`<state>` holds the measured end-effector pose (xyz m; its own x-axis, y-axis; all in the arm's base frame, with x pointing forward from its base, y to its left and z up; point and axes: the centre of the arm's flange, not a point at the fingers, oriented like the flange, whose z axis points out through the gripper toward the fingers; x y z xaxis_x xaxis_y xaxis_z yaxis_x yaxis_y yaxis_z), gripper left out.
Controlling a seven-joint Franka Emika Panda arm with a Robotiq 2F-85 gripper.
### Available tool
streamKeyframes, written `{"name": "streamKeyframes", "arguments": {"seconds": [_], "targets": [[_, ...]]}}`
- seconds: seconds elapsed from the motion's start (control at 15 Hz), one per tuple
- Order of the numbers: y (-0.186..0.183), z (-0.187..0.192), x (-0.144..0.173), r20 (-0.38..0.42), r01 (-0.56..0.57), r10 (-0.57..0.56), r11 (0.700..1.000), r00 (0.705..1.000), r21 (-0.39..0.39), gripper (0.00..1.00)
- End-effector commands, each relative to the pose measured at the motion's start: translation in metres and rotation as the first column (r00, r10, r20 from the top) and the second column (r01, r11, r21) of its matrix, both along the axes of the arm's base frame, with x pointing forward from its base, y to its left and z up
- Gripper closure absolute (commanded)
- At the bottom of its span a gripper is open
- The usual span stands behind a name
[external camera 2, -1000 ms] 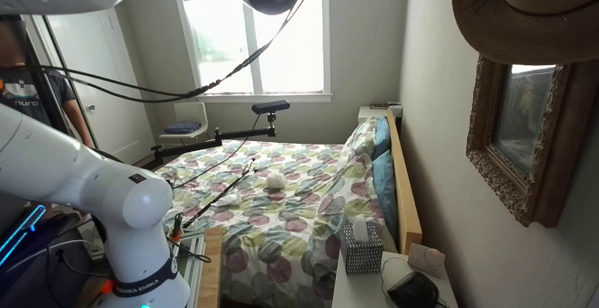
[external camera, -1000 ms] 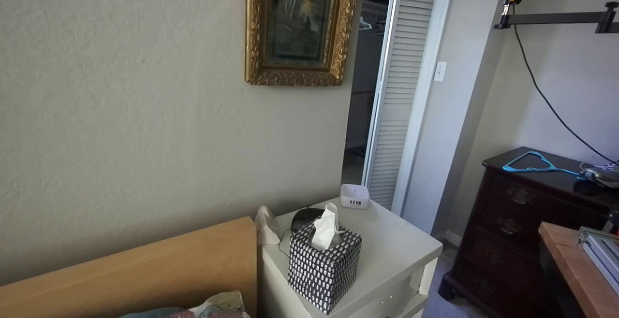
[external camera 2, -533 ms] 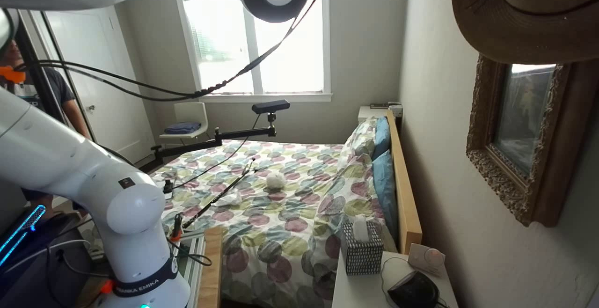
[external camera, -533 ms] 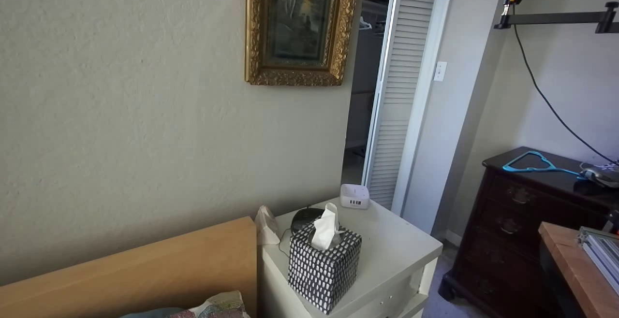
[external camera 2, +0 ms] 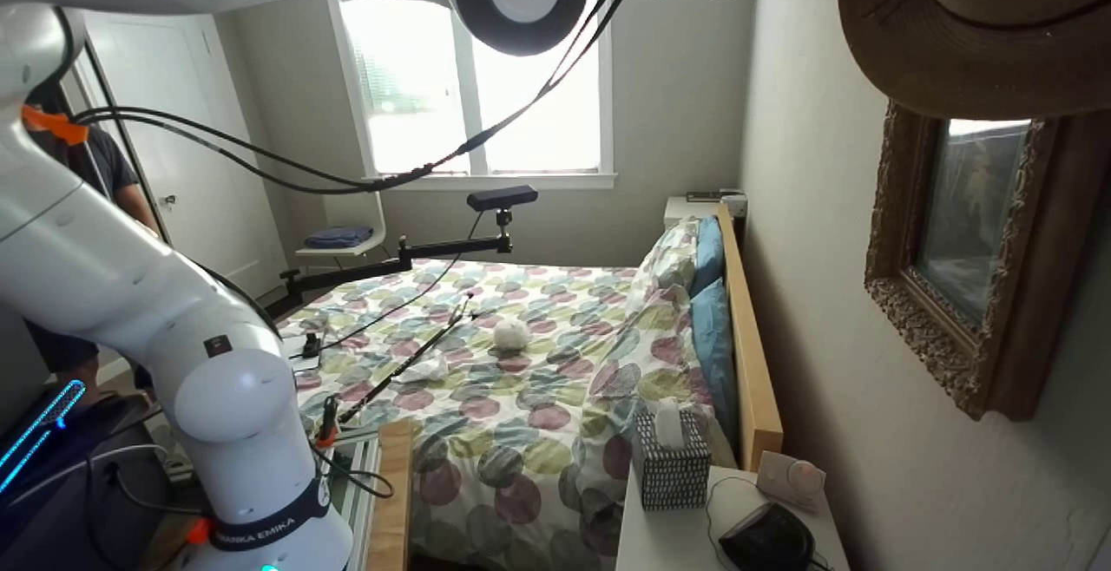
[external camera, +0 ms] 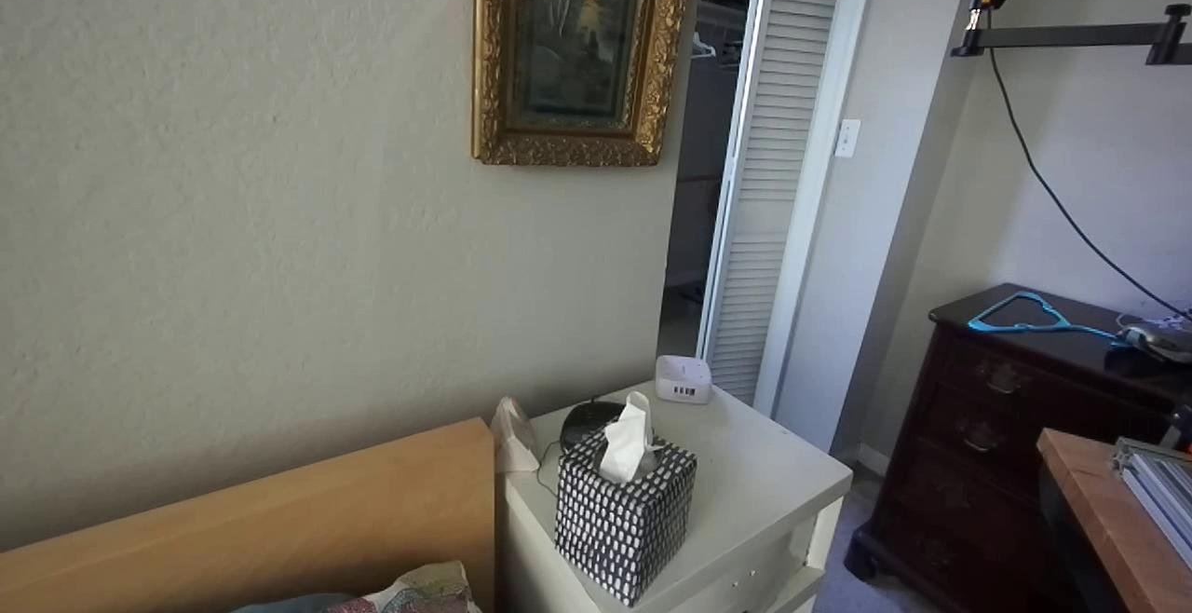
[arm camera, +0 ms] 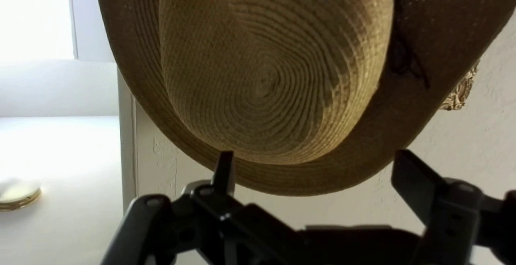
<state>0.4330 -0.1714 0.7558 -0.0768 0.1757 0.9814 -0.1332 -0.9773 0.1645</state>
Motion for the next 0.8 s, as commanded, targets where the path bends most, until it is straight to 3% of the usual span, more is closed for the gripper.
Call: {"name": "streamKeyframes", "arguments": {"seconds": [0.0,0.27,0.33,0.47,0.73], "targets": [[0.004,0.002,0.002,-0.043,0.026,-0.025,1.0,0.999,0.017,0.0],[0.007,-0.002,0.007,-0.101,0.016,-0.013,1.0,0.995,0.022,0.04],[0.008,-0.003,0.009,-0.111,0.013,-0.01,1.0,0.994,0.022,0.26],[0.012,-0.004,0.011,-0.125,-0.001,0.004,1.0,0.992,0.023,0.31],[0.019,-0.005,0.01,-0.13,-0.014,0.016,1.0,0.991,0.023,0.61]]}}
